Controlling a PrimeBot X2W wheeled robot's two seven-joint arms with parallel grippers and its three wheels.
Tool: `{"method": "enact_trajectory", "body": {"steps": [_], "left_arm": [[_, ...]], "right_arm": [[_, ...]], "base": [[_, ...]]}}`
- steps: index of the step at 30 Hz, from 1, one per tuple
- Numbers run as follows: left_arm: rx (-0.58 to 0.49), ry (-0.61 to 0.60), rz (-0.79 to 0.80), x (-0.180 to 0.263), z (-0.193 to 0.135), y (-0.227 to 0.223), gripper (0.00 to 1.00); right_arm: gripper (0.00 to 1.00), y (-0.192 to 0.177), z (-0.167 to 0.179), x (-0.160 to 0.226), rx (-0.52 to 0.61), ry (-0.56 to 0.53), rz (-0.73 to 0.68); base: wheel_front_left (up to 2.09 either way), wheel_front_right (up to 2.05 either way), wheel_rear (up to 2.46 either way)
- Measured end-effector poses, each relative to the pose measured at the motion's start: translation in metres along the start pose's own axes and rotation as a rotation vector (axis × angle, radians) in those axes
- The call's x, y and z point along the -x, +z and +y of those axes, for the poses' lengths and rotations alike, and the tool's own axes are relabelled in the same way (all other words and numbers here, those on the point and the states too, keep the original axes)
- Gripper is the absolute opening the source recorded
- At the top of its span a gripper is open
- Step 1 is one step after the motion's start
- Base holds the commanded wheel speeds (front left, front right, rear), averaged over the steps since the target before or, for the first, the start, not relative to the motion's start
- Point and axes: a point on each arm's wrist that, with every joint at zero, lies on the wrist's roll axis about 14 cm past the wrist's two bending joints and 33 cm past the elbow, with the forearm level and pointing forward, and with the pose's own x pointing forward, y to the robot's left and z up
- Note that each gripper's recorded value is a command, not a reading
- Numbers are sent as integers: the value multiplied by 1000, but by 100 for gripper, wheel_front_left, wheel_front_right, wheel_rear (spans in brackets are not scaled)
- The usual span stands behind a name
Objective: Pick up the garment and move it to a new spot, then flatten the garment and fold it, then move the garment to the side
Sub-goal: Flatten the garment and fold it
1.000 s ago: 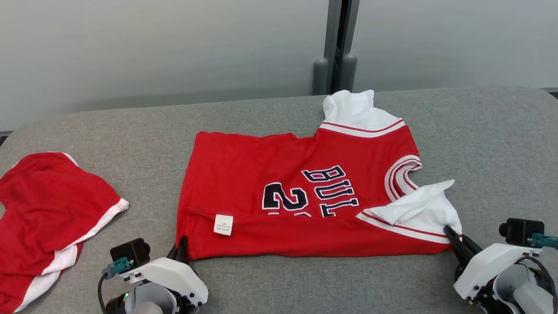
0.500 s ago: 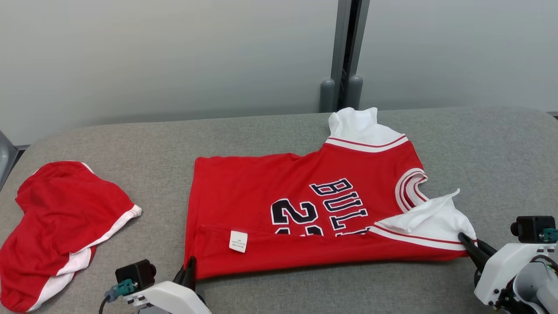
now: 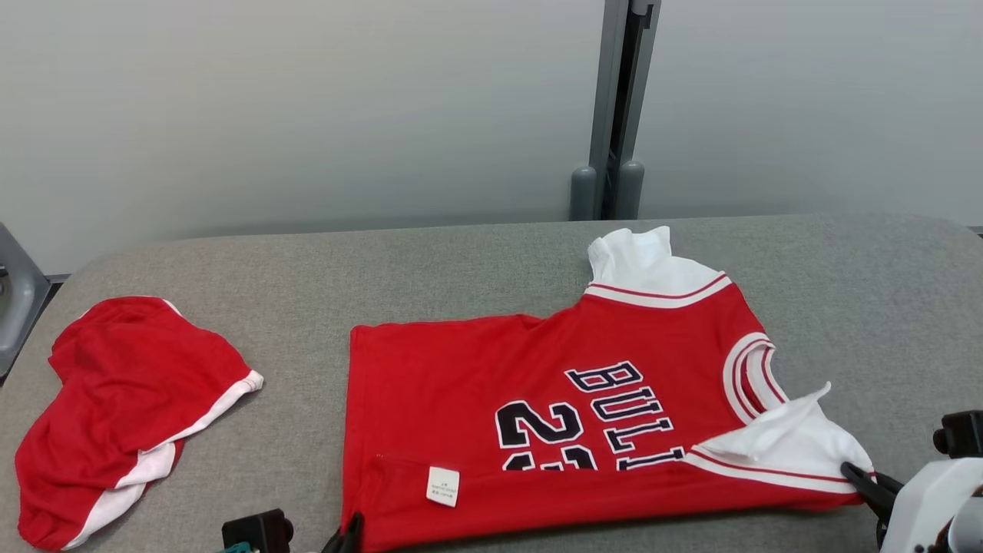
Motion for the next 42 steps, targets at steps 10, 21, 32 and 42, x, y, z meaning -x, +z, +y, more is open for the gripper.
{"method": "enact_trajectory", "body": {"steps": [10,21,32,42], "left_arm": [[2,20,35,17,9,-11,0],[4,33,57,24,13,-15,0],[-24,59,103,27,20,-23,100],[-25,91,-75,17,30,25,100]], "right_arm": [[0,-31,-4,15,-88,-6,65],[0,-48,-7,28,-184,-20,96],[100,-43,-11,33,-253,-39,65],[100,28,-2,31,-134,-32,-220]], "base": [[0,0,0],[0,0,0],[0,0,0],[0,0,0]]}}
